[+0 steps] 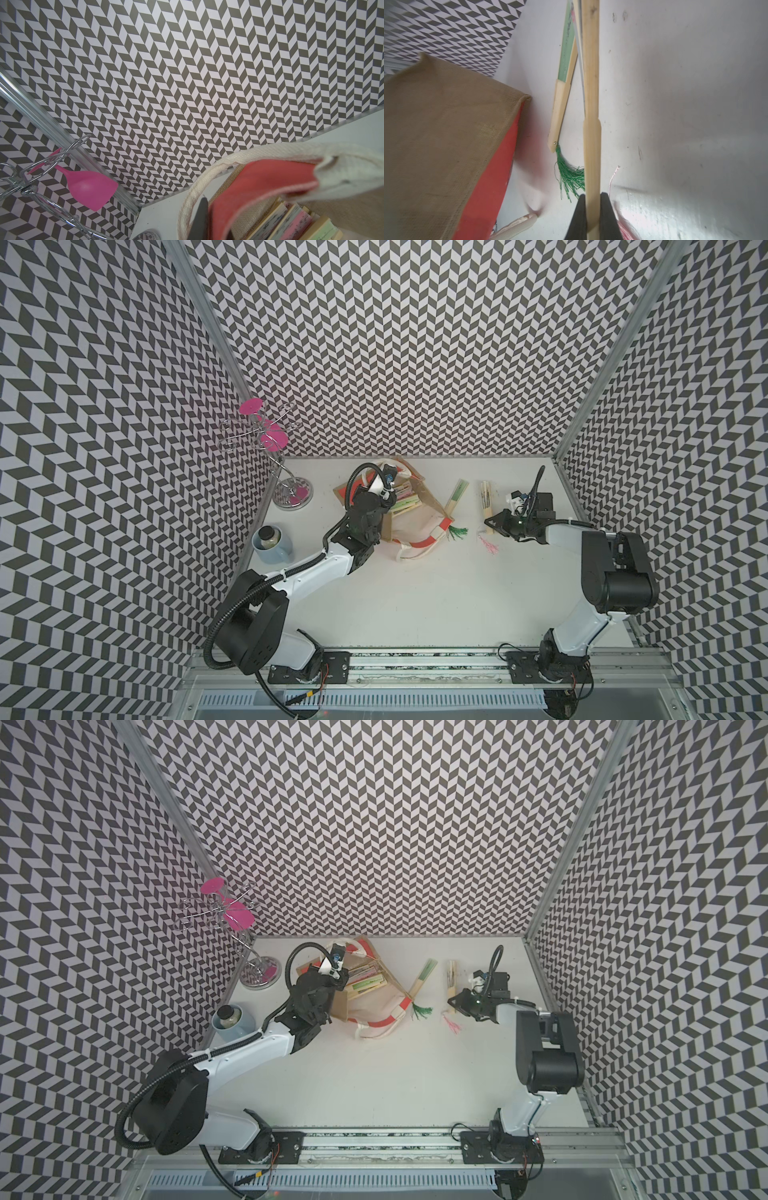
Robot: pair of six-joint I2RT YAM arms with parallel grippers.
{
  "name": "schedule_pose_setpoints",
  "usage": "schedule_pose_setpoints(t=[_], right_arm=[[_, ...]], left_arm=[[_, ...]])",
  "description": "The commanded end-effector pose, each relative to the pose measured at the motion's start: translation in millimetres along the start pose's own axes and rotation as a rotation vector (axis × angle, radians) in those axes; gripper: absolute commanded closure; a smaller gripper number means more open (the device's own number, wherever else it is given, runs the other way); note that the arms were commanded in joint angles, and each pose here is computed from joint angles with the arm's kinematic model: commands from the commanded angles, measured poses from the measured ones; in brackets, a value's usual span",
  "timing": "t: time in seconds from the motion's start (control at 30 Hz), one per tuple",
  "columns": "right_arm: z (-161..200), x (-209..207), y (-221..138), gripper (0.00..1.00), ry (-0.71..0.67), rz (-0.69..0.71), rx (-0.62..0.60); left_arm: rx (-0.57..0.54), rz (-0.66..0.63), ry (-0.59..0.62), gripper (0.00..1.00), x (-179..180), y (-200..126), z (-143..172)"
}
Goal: Take out the folding fans from the tote bags
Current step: Adjust the folding fan at the center of the board.
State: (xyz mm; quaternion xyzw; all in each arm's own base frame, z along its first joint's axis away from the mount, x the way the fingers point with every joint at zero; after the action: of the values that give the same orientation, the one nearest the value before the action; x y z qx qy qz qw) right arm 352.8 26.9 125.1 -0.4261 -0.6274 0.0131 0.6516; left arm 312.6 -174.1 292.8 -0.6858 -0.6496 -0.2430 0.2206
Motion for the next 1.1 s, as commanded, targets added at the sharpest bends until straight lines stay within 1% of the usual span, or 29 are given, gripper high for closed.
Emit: schedule_pose_setpoints(t=[0.0,0.1,0.33,0.4,0.57,0.8,0.93,1.07], right_arm=[[-9.6,14.1,3.0,1.00,-0.093,-0.165,0.016],[-14.4,8.0,10.7,1.00,-0.078,-0.152,0.029],[-24.0,-9.0,32.5,1.00,0.005,-0.137,0.069],[-25.9,-11.6,36.1,0.99,0.024,-0.130,0.068],[-29.3,-24.1,45.4,0.91,0.099,-0.072,0.068],[-27.2,-37.6,45.6,0.67,0.179,0.003,0.038],[-29.2,-37.1,37.5,0.64,0.186,0.058,-0.004],[-32.2,-28.4,26.1,0.60,0.165,0.118,-0.052]], left_arm=[[-0.069,-0.056,-0.056,1.00,16.9,0.5,-18.5],[-0.066,-0.054,-0.054,1.00,15.2,1.1,-17.0],[-0.064,-0.052,-0.050,1.00,13.8,2.0,-16.0],[-0.061,-0.054,-0.048,1.00,13.7,2.5,-15.3],[-0.057,-0.052,-0.047,1.00,12.5,3.9,-14.1],[-0.054,-0.056,-0.042,1.00,13.0,5.1,-13.3],[-0.052,-0.056,-0.041,1.00,13.0,5.3,-13.0],[-0.053,-0.054,-0.041,1.00,12.6,5.5,-13.4]])
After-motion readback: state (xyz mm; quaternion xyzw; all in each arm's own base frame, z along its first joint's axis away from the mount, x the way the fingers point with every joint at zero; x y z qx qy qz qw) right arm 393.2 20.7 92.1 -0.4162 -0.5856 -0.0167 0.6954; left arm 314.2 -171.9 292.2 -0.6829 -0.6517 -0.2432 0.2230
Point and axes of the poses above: each gripper's point midway between its finger pads, its own y axis out along the fingers, its own x axis along the line the jaws close on, z = x × y, the point moved 10 cm from there along -y, back along the fingers, and after that the axes turned 14 degrees about y, right-handed, at the moved point
